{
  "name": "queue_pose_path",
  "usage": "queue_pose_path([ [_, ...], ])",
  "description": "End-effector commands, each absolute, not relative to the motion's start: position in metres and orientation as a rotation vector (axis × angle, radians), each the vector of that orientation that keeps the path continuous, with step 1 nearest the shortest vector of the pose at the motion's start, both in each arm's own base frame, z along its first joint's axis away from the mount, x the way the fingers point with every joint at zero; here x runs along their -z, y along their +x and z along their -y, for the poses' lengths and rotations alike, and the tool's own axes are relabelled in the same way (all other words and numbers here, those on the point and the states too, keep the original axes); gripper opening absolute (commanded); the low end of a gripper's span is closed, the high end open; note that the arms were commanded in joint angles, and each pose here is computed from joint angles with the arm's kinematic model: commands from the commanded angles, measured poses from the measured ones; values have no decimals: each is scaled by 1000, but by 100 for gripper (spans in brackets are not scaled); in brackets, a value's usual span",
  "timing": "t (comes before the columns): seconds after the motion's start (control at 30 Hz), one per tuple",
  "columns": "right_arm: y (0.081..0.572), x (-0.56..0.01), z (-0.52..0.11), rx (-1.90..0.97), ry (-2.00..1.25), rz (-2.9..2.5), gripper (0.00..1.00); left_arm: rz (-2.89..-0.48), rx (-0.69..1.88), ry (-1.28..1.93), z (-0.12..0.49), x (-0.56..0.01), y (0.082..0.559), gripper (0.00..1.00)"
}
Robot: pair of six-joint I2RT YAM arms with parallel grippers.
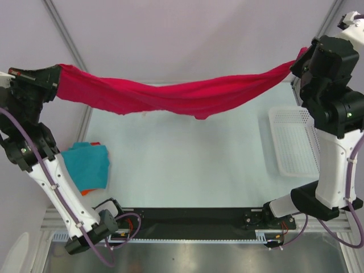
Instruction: Fold and stack the t-shirts
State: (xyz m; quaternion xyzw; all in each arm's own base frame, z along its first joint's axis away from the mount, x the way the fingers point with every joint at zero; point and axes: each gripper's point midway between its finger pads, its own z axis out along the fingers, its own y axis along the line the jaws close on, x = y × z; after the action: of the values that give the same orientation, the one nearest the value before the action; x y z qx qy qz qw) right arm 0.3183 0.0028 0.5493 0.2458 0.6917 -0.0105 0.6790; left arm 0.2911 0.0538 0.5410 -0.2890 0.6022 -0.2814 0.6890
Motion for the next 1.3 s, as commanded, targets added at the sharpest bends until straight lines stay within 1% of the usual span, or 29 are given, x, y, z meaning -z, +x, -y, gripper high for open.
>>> queue_pose_path([
  [0.0, 281, -570, 18, 68, 578, -1480, 0, -1317, 750, -644, -43, -544, 291, 0],
  [0.1, 276, -565, 19, 70, 575, -1492, 0, -1321, 770, -663, -44, -538, 293, 0],
  [0.2, 290, -543, 11, 69, 554, -1561, 0, -1329, 769, -680, -47, -532, 297, 0],
  [0.3, 317, -509, -6, 31, 523, -1671, 0, -1355, 778, -715, -56, -519, 311, 0],
  [0.33, 326, -499, -11, 17, 515, -1701, 0, -1373, 785, -743, -63, -508, 323, 0],
  [0.37, 346, -475, -24, -12, 487, -1775, 0, -1394, 791, -769, -68, -496, 331, 0],
  [0.43, 366, -447, -33, -22, 472, -1848, 0, -1441, 811, -801, -72, -474, 351, 0],
  [0.47, 379, -426, -44, -38, 447, -1900, 0, -1494, 827, -847, -79, -448, 372, 0],
  [0.53, 405, -387, -55, -20, 428, -1999, 0, -1571, 887, -865, -72, -422, 395, 0],
  [0.57, 412, -373, -61, -27, 414, -2040, 0, -1632, 925, -901, -73, -395, 415, 0],
  [0.6, 428, -347, -67, -5, 409, -2106, 0, -1672, 951, -897, -64, -383, 425, 0],
  [0.67, 437, -327, -73, 17, 396, -2154, 0, -1741, 963, -928, -61, -351, 443, 0],
  [0.7, 443, -314, -76, 33, 392, -2180, 0, -1768, 969, -927, -55, -341, 449, 0],
  [0.8, 451, -298, -75, 69, 394, -2196, 0, -1824, 965, -934, -48, -316, 456, 0],
  [0.97, 461, -280, -70, 94, 411, -2222, 1, -1852, 953, -916, -49, -305, 459, 0],
  [1.0, 461, -278, -71, 90, 411, -2229, 7, -1854, 957, -908, -48, -305, 459, 0],
  [1.07, 460, -274, -76, 68, 401, -2252, 25, -1862, 950, -893, -47, -304, 457, 0],
  [1.17, 456, -268, -90, 34, 362, -2286, 41, -1876, 943, -886, -46, -300, 455, 0],
  [1.27, 444, -264, -111, 17, 302, -2316, 47, -1888, 942, -878, -45, -296, 452, 0],
])
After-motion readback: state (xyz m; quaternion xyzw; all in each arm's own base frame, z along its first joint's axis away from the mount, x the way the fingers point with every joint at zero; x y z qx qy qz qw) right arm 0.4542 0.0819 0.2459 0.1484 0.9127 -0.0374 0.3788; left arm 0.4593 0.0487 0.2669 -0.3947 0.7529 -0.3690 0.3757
